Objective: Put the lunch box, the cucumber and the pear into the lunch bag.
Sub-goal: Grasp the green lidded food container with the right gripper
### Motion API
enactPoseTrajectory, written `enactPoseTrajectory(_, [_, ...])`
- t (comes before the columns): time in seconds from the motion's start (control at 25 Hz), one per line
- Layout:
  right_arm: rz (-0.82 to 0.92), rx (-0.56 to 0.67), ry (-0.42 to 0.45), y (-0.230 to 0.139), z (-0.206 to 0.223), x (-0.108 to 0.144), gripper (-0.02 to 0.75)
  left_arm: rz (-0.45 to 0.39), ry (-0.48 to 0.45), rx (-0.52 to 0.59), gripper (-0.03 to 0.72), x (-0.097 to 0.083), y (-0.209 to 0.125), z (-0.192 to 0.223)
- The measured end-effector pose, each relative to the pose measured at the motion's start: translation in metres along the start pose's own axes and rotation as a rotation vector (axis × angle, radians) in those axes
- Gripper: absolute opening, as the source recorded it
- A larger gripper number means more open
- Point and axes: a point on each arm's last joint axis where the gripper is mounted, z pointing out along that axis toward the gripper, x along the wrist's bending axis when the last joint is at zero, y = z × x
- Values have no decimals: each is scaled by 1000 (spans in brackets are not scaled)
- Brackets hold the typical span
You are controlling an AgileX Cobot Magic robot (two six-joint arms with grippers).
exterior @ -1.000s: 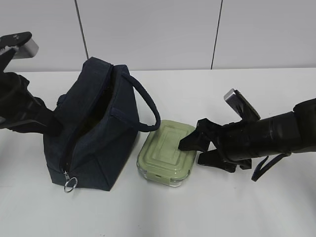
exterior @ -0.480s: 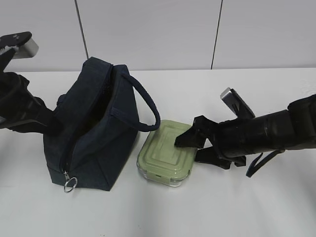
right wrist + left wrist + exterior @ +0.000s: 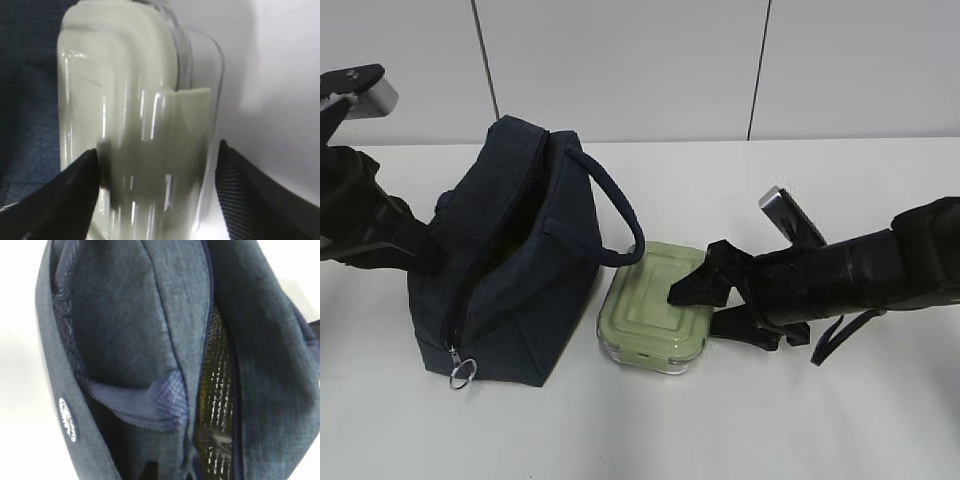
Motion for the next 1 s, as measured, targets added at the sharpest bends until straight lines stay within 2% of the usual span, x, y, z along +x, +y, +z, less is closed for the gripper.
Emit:
enactPoseTrajectory(0.24, [21, 23, 25, -2, 5, -3, 531, 1, 1, 0, 1, 0, 0, 0])
enactPoseTrajectory(0.4, [40, 19, 43, -2, 5, -2, 337, 2, 2, 1, 1, 0, 0, 0])
enactPoseTrajectory(0.44, [40, 19, 43, -2, 5, -2, 316, 4, 4, 2, 1, 0, 0, 0])
enactPoseTrajectory(0.84, [35, 11, 37, 0, 2, 1, 307, 5, 5, 2, 1, 0, 0, 0])
enactPoseTrajectory(1.0, [-29, -33, -13, 5, -8, 9, 306, 7, 7, 3, 1, 1, 0, 0])
